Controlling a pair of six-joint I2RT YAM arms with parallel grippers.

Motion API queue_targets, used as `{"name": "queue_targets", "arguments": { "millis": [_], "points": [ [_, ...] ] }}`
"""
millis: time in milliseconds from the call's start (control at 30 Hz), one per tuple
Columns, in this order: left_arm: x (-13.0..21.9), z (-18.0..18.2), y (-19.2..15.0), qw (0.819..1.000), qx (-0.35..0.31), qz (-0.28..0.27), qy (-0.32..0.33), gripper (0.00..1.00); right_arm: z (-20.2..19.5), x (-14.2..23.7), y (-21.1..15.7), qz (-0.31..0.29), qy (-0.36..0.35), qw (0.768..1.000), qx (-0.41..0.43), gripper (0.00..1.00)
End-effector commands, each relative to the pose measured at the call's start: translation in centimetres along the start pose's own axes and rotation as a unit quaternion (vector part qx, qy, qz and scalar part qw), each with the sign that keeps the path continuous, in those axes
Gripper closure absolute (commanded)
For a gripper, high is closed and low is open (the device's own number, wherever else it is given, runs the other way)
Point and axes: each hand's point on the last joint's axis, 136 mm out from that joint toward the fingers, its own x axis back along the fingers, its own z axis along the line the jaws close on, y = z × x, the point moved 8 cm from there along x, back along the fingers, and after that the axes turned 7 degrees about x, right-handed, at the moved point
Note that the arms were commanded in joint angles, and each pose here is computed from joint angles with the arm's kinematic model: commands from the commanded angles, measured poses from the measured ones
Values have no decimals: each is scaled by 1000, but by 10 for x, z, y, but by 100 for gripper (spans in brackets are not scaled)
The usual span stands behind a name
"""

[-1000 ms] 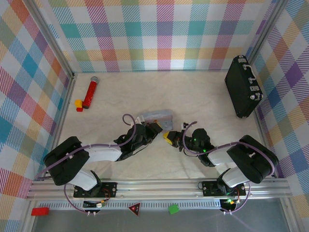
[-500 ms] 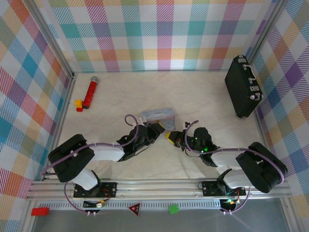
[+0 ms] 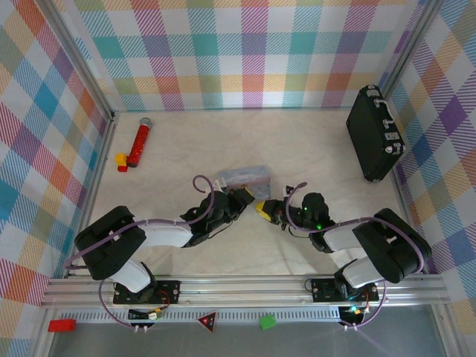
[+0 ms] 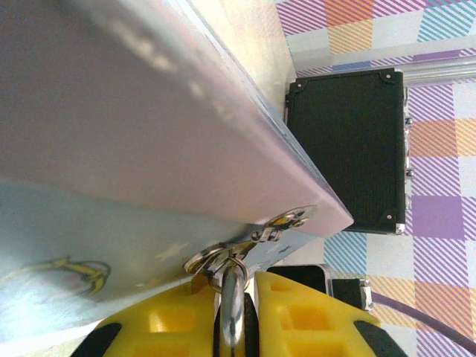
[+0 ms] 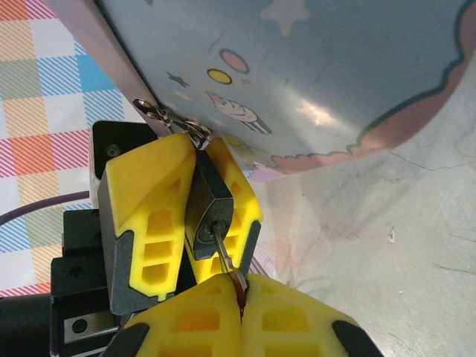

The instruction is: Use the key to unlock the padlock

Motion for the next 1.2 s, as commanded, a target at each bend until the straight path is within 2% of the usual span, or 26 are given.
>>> {"name": "queue_targets", "arguments": {
  "millis": [0, 367, 600, 800, 1167],
  "points": [
    [7, -29, -76, 973, -19, 224, -58, 95, 43, -7, 28, -64, 63, 994, 58, 100],
    [-2, -26, -85, 969, -23, 243, -43, 93, 64, -13, 24, -46, 69, 991, 108, 100],
    [4, -21, -73, 976, -26, 213, -23, 85, 55, -9, 20, -46, 51, 992, 104, 100],
    [9, -16, -58, 983, -30, 183, -7, 82, 49, -6, 15, -44, 39, 993, 104, 100],
    [10, -16, -44, 987, -33, 158, -3, 76, 43, -3, 6, -34, 5, 994, 107, 100]
  ]
}}
